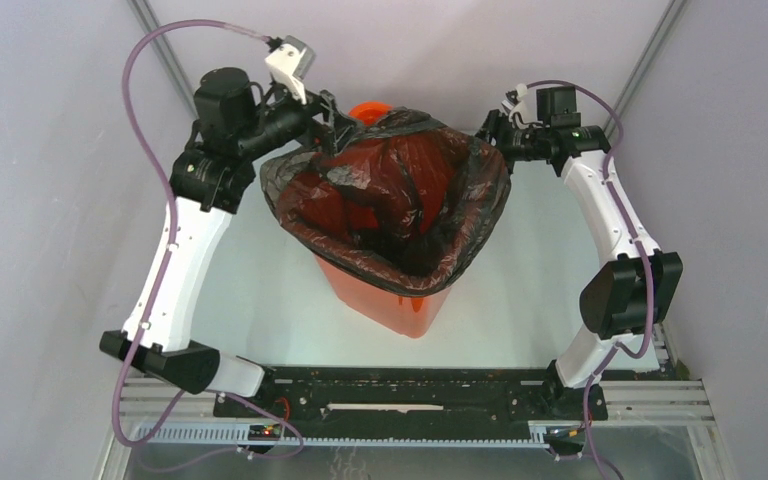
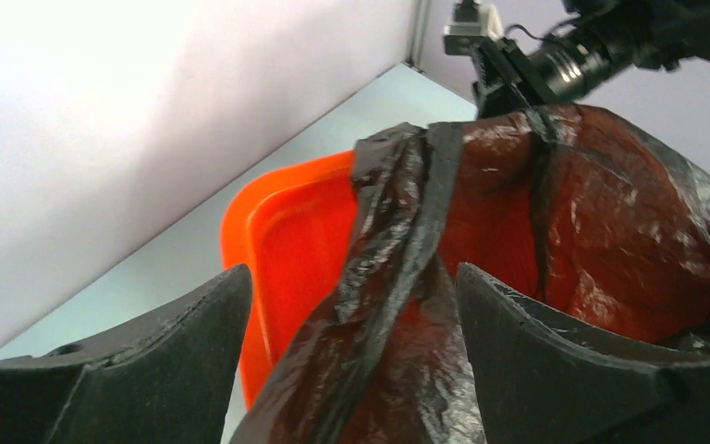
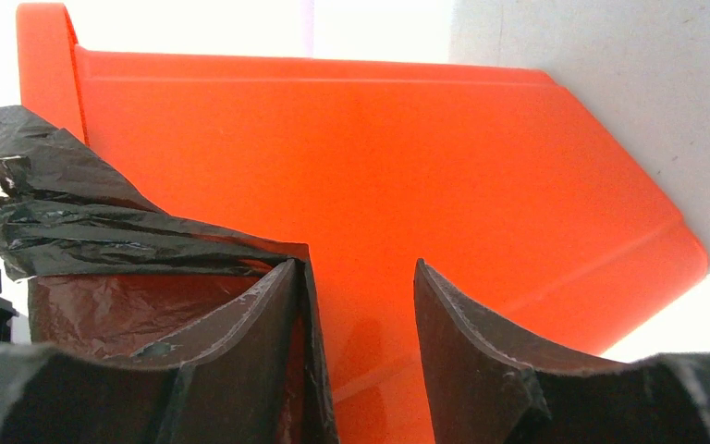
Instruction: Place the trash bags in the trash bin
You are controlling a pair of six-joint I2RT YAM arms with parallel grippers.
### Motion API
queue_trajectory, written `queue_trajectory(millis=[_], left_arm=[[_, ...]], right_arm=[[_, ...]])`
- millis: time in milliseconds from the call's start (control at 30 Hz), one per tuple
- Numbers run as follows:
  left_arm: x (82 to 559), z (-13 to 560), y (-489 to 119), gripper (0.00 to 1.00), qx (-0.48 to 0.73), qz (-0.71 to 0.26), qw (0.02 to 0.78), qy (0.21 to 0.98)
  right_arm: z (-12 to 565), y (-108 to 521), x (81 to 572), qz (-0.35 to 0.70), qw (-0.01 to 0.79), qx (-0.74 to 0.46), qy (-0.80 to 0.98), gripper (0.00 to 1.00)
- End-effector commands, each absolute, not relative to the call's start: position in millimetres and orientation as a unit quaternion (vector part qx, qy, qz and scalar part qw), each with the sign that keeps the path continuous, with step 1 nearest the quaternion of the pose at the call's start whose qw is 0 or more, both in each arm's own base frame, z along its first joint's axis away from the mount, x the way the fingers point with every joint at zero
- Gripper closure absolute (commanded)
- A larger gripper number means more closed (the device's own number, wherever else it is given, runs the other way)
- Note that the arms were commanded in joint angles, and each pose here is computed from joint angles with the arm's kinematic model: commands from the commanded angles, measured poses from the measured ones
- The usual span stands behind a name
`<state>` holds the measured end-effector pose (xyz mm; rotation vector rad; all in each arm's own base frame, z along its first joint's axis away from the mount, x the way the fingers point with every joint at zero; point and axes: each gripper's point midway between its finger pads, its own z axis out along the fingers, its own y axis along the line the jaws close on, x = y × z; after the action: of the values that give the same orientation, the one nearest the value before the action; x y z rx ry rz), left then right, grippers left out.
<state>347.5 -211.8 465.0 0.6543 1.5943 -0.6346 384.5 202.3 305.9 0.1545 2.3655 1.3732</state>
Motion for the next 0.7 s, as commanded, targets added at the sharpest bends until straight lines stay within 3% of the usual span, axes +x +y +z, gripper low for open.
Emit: queue_trajectory(millis=[0, 200, 400, 567, 667], left_arm=[[326.7, 487.3, -227.0, 0.14, 0.359, -0.270, 0.626, 0.637], [325.7, 477.3, -241.6, 0.12, 0.385, -0.281, 0.610, 0.633], [344.6, 455.6, -244.2, 0.15, 0.396, -0.207, 0.599, 0.664], [348.4, 453.8, -250.9, 0.15, 0.400, -0.201, 0.602, 0.661], [358.6, 455.7, -249.9, 0.24, 0.381, -0.185, 0.614, 0.666]], right_arm=[[348.6, 197.0, 373.5, 0.514, 0.244, 0.031, 0.822, 0.42], [356.4, 197.0, 373.5, 0.521, 0.251, 0.028, 0.815, 0.42], [356.2, 195.4, 369.8, 0.520, 0.252, 0.028, 0.815, 0.42], [354.6, 192.9, 368.0, 0.520, 0.250, 0.030, 0.816, 0.43], [352.8, 192.6, 367.2, 0.519, 0.251, 0.031, 0.816, 0.43]])
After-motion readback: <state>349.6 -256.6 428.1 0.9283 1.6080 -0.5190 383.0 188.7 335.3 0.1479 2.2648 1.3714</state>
